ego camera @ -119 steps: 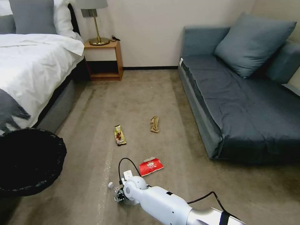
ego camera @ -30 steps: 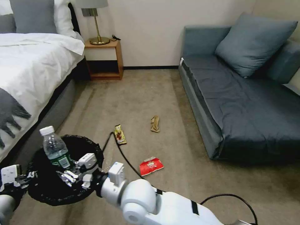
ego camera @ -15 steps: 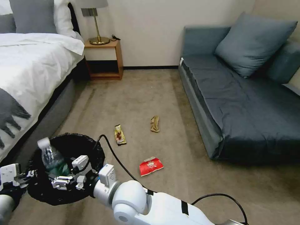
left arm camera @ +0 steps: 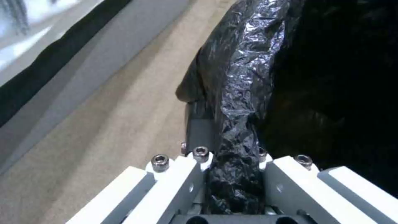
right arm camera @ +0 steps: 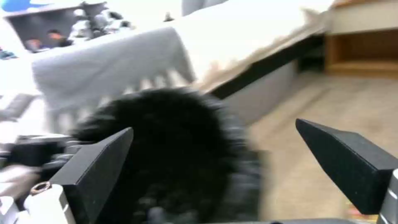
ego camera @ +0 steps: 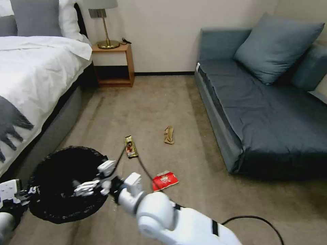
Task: Pick up the trash bin, then pick up the garbage on the floor and place it into the trash bin.
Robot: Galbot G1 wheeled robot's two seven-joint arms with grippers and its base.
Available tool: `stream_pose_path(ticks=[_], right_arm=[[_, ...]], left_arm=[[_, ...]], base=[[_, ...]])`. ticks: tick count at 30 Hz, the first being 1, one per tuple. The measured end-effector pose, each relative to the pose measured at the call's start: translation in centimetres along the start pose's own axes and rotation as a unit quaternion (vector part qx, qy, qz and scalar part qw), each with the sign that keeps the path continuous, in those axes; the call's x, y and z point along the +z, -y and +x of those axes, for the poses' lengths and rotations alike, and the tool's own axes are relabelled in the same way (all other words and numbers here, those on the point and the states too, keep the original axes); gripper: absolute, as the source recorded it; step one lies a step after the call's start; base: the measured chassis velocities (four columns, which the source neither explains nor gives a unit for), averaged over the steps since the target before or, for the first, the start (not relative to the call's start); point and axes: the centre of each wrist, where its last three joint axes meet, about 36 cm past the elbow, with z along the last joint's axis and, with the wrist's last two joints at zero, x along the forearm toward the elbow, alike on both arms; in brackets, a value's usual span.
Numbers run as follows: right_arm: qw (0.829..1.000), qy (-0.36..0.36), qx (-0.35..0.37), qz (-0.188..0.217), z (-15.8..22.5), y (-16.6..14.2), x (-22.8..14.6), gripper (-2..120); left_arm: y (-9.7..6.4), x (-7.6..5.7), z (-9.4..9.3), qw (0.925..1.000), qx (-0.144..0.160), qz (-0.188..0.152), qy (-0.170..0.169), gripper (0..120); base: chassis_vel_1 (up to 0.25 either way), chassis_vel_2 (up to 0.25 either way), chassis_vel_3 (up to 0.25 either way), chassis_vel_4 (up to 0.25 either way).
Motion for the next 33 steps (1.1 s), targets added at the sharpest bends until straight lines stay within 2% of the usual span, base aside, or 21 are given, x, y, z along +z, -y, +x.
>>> stream_pose_path(ticks=[2, 5, 7, 8, 11, 15, 25, 33], right_arm=[[0.999, 0.005, 0.044, 0.024, 3.2, 2.6, 0.7, 100], [0.998, 0.004, 0.054, 0.031, 4.0, 3.2, 0.9, 100], [0.996, -0.002, 0.079, 0.046, 6.7, 4.5, 2.0, 100], [0.996, -0.002, 0.079, 0.046, 6.7, 4.5, 2.0, 100], [0.991, -0.008, 0.121, 0.059, 11.2, 5.2, 5.3, 100], [0.989, -0.009, 0.134, 0.061, 13.2, 4.7, 7.3, 100], [0.988, -0.013, 0.142, 0.057, 13.7, 4.6, 9.7, 100], [0.988, -0.024, 0.14, 0.057, 13.7, 4.6, 10.5, 100]], left_arm=[[-0.2, 0.2, -0.2, 1.0, -0.005, 0.006, -0.002, 3], [-0.3, 0.3, -0.2, 0.9999, -0.008, 0.007, -0.001, 3], [-0.6, 0.2, -0.4, 0.9998, -0.013, 0.013, 0.003, 3], [-0.6, 0.2, -0.4, 0.9998, -0.013, 0.013, 0.003, 3], [-1.1, 0.1, -0.6, 0.9995, -0.023, 0.019, 0.007, 3], [-1.4, 0.4, -0.8, 0.9994, -0.026, 0.023, 0.002, 3], [-1.6, 1.0, -1.1, 0.9992, -0.029, 0.024, -0.008, 3], [-1.7, 1.2, -1.6, 0.9992, -0.029, 0.023, -0.012, 3]], base=[[0.0, 0.0, 0.0, 0.0], [0.0, 0.0, 0.0, 0.0], [0.0, 0.0, 0.0, 0.0], [0.0, 0.0, 0.0, 0.0], [0.0, 0.0, 0.0, 0.0], [0.0, 0.0, 0.0, 0.0], [-0.006, 0.003, 0.006, -0.002], [-0.118, 0.103, 0.114, -0.117]])
